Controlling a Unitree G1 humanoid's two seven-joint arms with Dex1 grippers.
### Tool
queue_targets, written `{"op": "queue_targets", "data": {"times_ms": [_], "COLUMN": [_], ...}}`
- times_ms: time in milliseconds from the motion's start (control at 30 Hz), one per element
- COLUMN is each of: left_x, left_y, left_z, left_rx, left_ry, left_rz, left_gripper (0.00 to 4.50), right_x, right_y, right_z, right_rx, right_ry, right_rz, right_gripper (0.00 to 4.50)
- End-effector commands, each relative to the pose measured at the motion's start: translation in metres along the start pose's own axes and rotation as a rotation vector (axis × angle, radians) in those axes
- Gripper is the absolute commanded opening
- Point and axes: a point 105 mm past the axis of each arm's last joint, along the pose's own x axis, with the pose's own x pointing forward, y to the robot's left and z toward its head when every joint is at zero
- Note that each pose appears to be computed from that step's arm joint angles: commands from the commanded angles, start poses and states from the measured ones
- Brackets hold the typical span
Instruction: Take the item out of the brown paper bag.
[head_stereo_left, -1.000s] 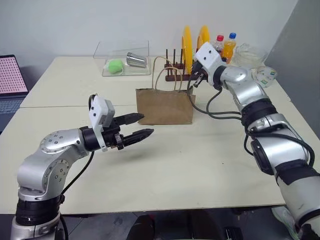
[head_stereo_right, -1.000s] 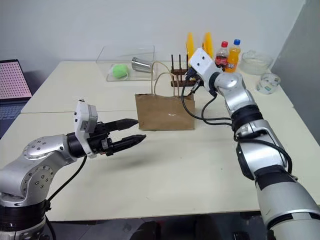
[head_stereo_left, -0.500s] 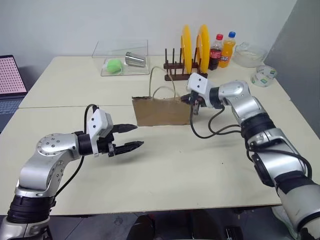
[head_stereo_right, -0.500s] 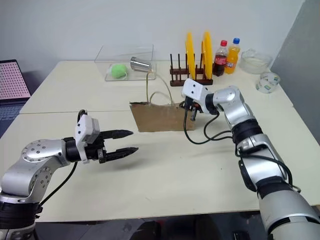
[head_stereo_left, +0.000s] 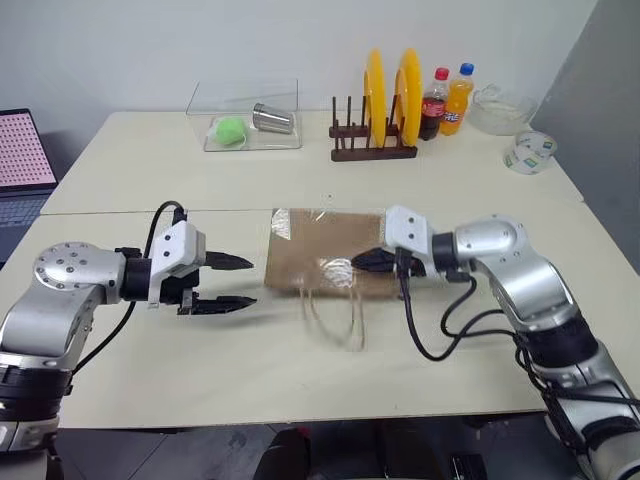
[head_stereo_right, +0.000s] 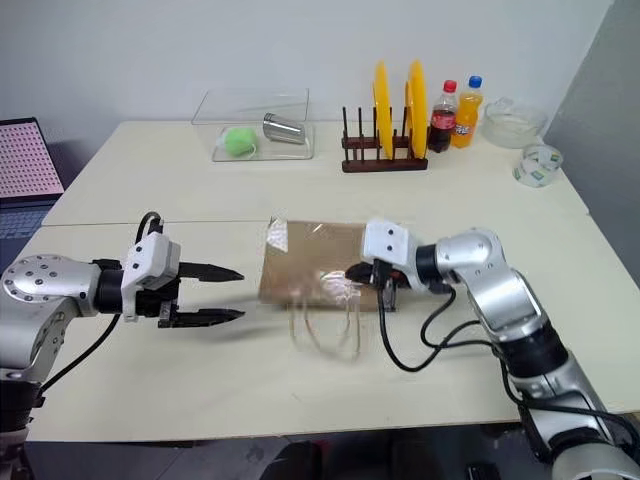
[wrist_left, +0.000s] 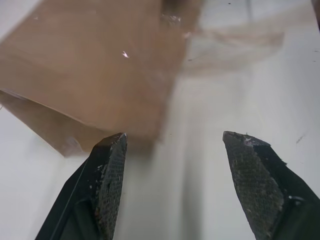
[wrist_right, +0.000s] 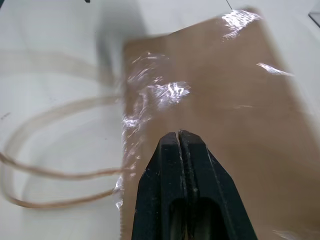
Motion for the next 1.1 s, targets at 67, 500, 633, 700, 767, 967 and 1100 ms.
{"op": "queue_targets", "data": {"times_ms": [67, 500, 633, 700, 767, 967, 1100], "left_x": [0.002, 0.059, 0.080, 0.092, 0.101, 0.109, 0.111], "left_y": [0.001, -0.045, -0.042, -0.041, -0.039, -0.042, -0.039], "left_z": [0.011, 0.000, 0.003, 0.009, 0.016, 0.026, 0.036], "left_rx": [0.146, 0.629, 0.684, 0.704, 0.698, 0.659, 0.607], "left_ry": [0.030, -0.046, -0.092, -0.131, -0.171, -0.213, -0.236], "left_rz": [-0.042, -0.399, -0.379, -0.358, -0.328, -0.352, -0.346], "left_gripper": [4.06, 4.50, 4.50, 4.50, 4.50, 4.11, 2.97], "right_x": [-0.025, -0.045, -0.043, -0.042, -0.042, -0.041, -0.038], "right_y": [0.013, 0.110, 0.116, 0.119, 0.121, 0.127, 0.129], "right_z": [0.013, -0.026, -0.027, -0.028, -0.028, -0.031, -0.029], "right_rx": [-0.002, 0.118, 0.148, 0.165, 0.176, 0.203, 0.205], "right_ry": [-0.039, 0.113, 0.120, 0.124, 0.128, 0.143, 0.133], "right_rz": [-0.099, 0.008, -0.016, -0.024, -0.027, -0.024, -0.022], "right_gripper": [0.64, 4.08, 4.08, 4.08, 4.08, 4.12, 4.12]}}
